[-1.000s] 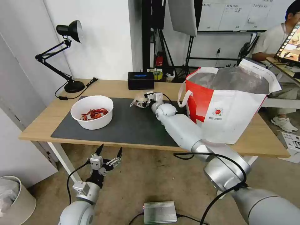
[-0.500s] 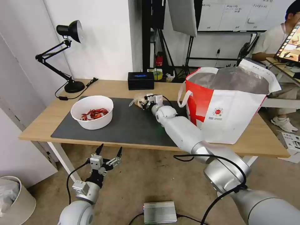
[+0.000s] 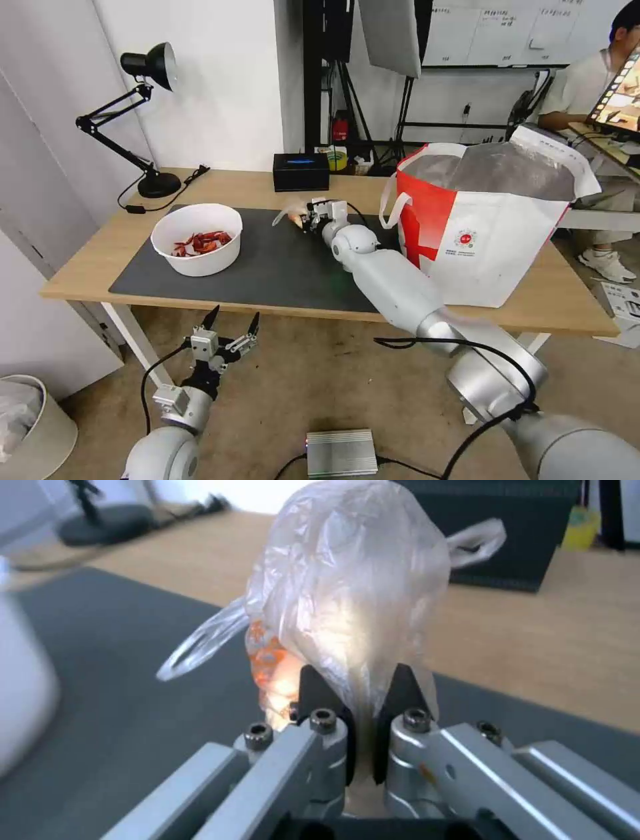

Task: Pick up the trash from the table and place it into the takeout bag.

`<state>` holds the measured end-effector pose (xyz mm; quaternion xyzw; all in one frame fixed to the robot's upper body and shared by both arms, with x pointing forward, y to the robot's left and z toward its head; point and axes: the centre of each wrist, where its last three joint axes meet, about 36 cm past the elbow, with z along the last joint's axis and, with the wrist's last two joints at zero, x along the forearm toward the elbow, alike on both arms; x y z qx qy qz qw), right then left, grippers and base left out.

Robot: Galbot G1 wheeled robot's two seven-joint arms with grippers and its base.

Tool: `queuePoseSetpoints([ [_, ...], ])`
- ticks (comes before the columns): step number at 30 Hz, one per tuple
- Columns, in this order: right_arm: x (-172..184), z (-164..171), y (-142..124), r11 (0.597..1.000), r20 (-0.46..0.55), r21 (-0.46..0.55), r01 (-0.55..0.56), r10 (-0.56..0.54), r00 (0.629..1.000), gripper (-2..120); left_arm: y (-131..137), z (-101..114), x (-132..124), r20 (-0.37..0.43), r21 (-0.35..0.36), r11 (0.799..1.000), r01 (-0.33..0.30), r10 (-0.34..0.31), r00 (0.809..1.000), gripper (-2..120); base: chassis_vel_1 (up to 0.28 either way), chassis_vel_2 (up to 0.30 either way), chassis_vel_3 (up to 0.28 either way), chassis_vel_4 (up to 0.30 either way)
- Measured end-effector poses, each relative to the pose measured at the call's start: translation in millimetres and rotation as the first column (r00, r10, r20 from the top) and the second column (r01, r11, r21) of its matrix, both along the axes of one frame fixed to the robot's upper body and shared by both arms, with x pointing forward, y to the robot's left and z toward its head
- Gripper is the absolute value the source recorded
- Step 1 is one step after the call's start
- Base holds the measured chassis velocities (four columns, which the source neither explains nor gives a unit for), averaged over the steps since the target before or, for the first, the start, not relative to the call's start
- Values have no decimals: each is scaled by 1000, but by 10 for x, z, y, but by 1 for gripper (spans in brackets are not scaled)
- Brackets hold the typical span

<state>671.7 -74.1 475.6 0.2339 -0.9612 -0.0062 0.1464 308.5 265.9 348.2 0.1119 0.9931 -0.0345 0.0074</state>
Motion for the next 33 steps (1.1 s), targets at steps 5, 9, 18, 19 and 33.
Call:
queuePoseSetpoints([
  [5, -473, 253, -159, 1000, 11, 26, 10, -10, 1000, 3, 17, -9, -18, 5, 0, 1000, -7, 7, 1000, 100, 0, 0, 0, 0],
  [9, -741, 341, -222, 999, 27, 37, 9, -10, 1000, 3, 25, 1, -16, 8, 0, 1000, -11, 11, 1000, 100, 0, 0, 0, 0],
  [18, -1642, 559, -642, 997, 105, 73, -3, -5, 994, 3, 39, 11, 0, 12, 0, 1000, -18, 18, 1000, 100, 0, 0, 0, 0],
  [19, -1807, 603, -751, 997, 119, 78, -3, -6, 993, 3, 39, 7, 1, 9, 1, 1000, -19, 19, 1000, 100, 0, 0, 0, 0],
  [33, -2643, 1350, -1466, 996, 286, 70, 59, -77, 955, 2, -22, -8, 2, 6, -7, 1000, -10, 10, 1000, 100, 0, 0, 0, 0],
])
